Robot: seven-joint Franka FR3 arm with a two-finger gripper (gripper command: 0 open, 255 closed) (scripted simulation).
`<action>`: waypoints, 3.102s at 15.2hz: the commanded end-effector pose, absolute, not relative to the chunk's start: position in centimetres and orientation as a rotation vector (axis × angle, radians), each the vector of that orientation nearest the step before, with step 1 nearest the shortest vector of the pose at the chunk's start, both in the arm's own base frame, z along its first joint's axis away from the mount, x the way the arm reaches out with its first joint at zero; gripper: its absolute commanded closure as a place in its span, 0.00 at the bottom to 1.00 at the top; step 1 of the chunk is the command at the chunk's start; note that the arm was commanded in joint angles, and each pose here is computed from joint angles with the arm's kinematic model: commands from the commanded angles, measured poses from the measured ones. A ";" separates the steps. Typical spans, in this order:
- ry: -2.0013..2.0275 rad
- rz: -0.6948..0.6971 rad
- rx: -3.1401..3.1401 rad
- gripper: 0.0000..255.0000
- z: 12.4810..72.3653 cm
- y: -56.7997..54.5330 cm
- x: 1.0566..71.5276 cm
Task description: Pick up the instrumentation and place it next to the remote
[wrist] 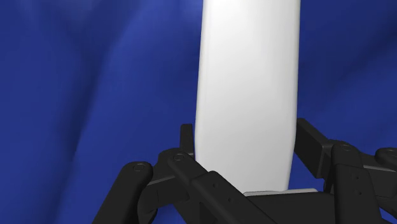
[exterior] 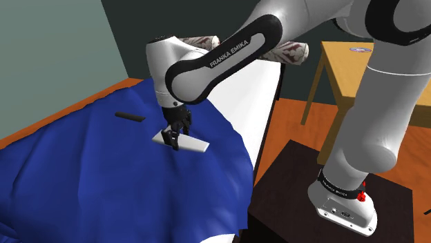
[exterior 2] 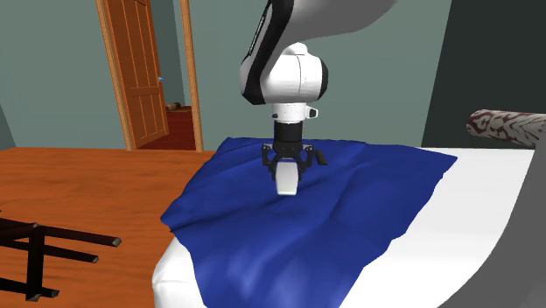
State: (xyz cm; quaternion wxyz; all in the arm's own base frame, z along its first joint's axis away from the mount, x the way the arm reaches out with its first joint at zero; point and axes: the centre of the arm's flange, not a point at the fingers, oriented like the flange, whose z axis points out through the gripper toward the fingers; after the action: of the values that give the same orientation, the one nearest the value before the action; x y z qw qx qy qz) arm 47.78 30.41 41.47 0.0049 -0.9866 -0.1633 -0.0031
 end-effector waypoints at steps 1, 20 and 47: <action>-0.512 -0.010 -3.090 1.00 41.4 29.4 50.7; -0.512 -0.010 -3.090 1.00 40.5 23.9 72.9; -0.512 -0.010 -3.090 0.00 35.4 23.9 72.9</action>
State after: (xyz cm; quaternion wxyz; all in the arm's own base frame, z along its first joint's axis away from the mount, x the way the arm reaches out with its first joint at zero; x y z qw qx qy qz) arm 72.92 23.95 34.74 0.0045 -0.9865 -0.1635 -0.0033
